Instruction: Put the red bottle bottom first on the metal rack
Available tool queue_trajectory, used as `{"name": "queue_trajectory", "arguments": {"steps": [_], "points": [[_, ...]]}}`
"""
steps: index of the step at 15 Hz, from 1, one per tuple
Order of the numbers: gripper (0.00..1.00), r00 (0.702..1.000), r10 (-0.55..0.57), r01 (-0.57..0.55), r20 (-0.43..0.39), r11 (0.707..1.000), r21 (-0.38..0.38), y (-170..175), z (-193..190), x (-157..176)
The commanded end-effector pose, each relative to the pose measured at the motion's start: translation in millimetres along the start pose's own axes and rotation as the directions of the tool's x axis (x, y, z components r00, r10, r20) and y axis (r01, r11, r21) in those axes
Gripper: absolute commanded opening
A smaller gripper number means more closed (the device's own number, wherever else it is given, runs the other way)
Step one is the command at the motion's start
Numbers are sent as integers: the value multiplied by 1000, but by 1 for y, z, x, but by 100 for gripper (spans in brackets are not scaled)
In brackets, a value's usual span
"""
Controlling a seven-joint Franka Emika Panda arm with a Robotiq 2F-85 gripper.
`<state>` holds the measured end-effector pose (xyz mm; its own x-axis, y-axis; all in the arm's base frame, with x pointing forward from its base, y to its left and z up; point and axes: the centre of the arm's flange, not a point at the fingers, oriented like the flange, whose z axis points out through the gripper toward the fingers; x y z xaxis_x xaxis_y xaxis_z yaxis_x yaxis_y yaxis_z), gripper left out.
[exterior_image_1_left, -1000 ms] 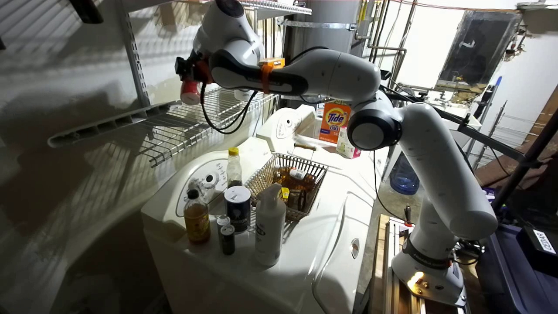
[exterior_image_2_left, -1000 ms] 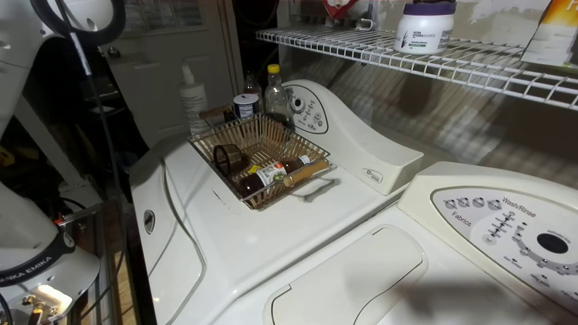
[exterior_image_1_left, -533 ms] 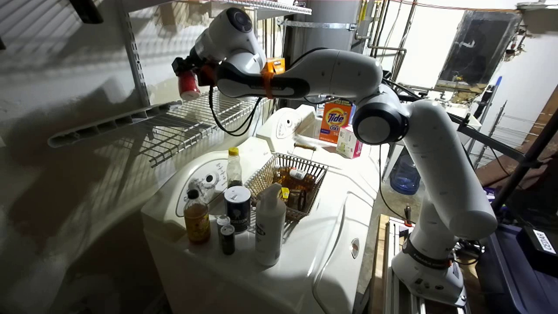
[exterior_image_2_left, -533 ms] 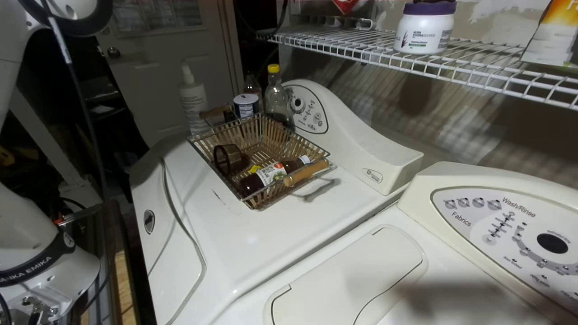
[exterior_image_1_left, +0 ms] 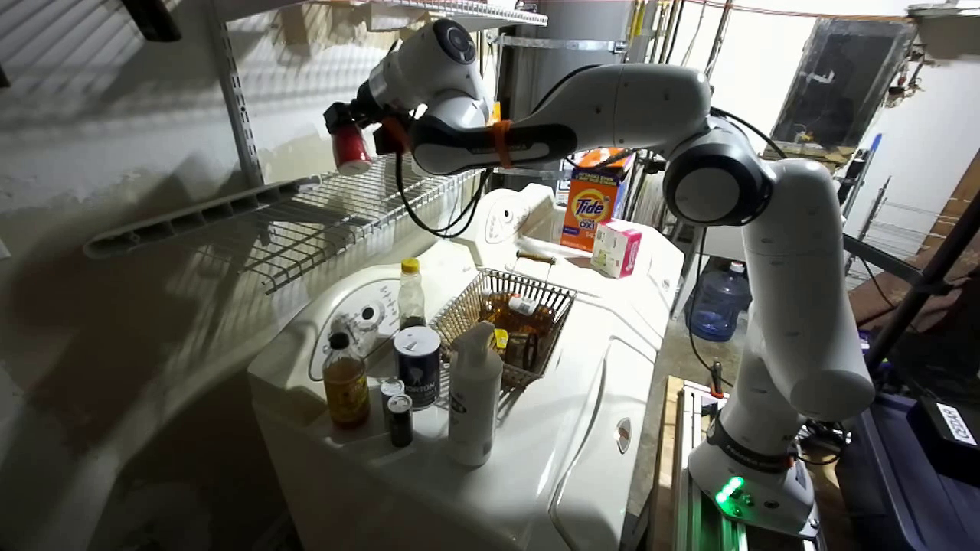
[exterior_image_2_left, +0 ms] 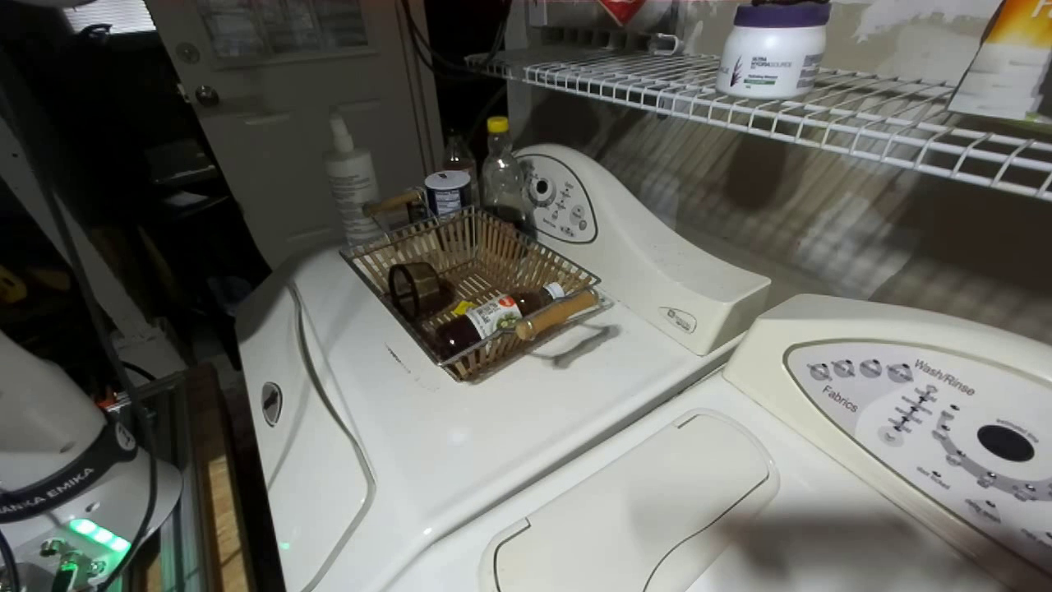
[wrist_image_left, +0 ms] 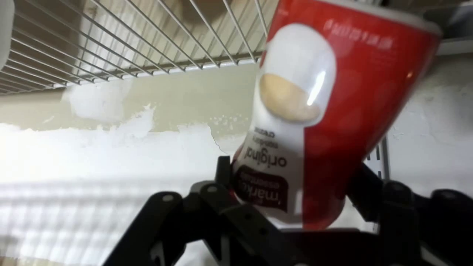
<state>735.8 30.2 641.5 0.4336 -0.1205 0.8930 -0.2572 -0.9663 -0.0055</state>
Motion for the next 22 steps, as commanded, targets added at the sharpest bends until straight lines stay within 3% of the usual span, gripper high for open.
{"name": "queue_trajectory", "arguments": {"steps": [1,2,3,4,11,12,17,22], "points": [[51,1000,-6,6,16,999,36,6,-39,-27],[51,1000,-10,9,15,999,41,4,-42,-29],[51,1000,-1,1,19,1000,24,-1,-13,-12],[76,1000,-2,1,24,1000,26,-1,-14,-14],[76,999,-4,3,32,1000,22,-1,-9,-18],[51,999,-4,3,32,1000,22,-1,-9,-18],[51,995,-73,83,-72,986,147,11,-15,-28],[51,969,-146,190,-198,955,226,25,-17,-40]]}}
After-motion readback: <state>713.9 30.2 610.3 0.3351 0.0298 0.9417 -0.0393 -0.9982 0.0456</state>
